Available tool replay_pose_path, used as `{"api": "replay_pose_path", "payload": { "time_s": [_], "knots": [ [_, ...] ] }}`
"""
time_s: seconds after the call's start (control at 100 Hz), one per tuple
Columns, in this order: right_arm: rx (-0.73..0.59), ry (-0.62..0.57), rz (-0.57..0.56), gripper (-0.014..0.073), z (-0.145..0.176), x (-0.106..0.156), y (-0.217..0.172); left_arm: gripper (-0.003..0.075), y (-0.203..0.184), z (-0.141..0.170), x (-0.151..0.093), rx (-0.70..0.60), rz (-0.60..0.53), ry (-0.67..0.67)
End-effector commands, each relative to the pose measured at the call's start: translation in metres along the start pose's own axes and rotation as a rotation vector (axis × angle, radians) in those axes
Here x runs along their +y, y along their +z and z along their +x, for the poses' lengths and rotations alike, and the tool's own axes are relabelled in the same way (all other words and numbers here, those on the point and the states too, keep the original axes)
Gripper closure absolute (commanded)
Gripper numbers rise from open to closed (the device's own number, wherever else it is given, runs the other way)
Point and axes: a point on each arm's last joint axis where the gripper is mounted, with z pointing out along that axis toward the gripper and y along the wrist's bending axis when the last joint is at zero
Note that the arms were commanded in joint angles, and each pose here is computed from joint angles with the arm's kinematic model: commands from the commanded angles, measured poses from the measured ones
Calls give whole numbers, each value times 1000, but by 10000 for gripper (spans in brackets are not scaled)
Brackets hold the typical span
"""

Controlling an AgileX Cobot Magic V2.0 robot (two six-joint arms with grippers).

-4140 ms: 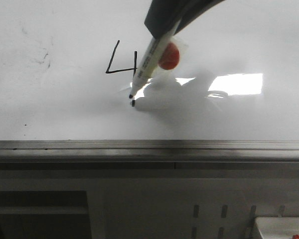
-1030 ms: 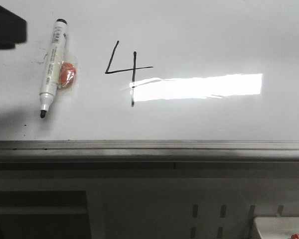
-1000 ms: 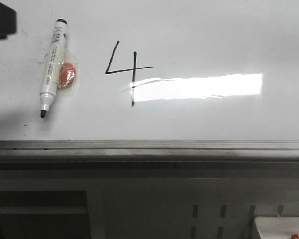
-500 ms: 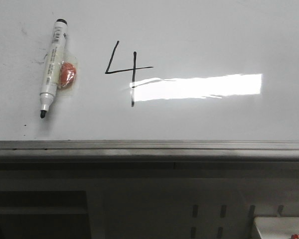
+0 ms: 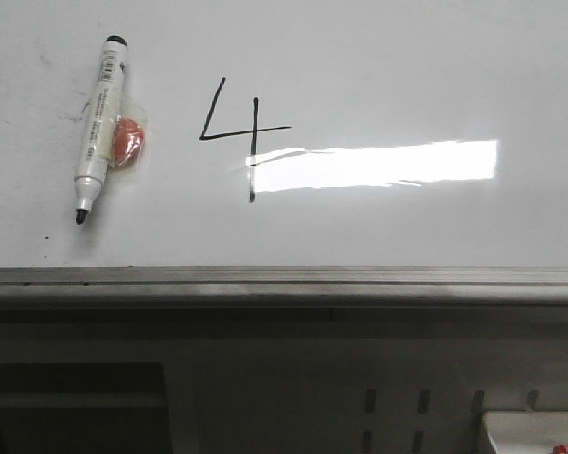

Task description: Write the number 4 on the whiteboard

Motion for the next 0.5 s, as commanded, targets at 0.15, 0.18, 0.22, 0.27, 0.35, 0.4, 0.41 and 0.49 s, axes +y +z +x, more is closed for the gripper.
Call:
{"api": "replay_pose_path", "payload": {
  "time_s": [0.15, 0.18, 0.22, 0.27, 0.35, 0.4, 0.41, 0.49],
  "knots": [
    [-84, -17, 16, 660, -14, -2, -1, 741, 1, -14, -2, -78, -1, 62],
    [-84, -17, 16, 660, -14, -2, -1, 741, 1, -12, -1, -57, -11, 85],
    [-84, -17, 16, 660, -14, -2, -1, 741, 1, -9, 1, -26, -36, 106],
    [-84, -17, 16, 660, -14, -2, -1, 741, 1, -4, 5, 31, -81, 122],
    [-84, -17, 16, 660, -14, -2, -1, 741, 0, 1, 11, 82, -168, 127],
    [-84, -17, 16, 660, -14, -2, -1, 741, -1, 2, 16, 82, -237, 147],
    [-84, -17, 16, 660, -14, -2, -1, 741, -1, 2, 17, 78, -246, 148],
    [-84, -17, 16, 660, -14, -2, -1, 741, -4, 6, 25, 83, -350, 202]
  ]
}}
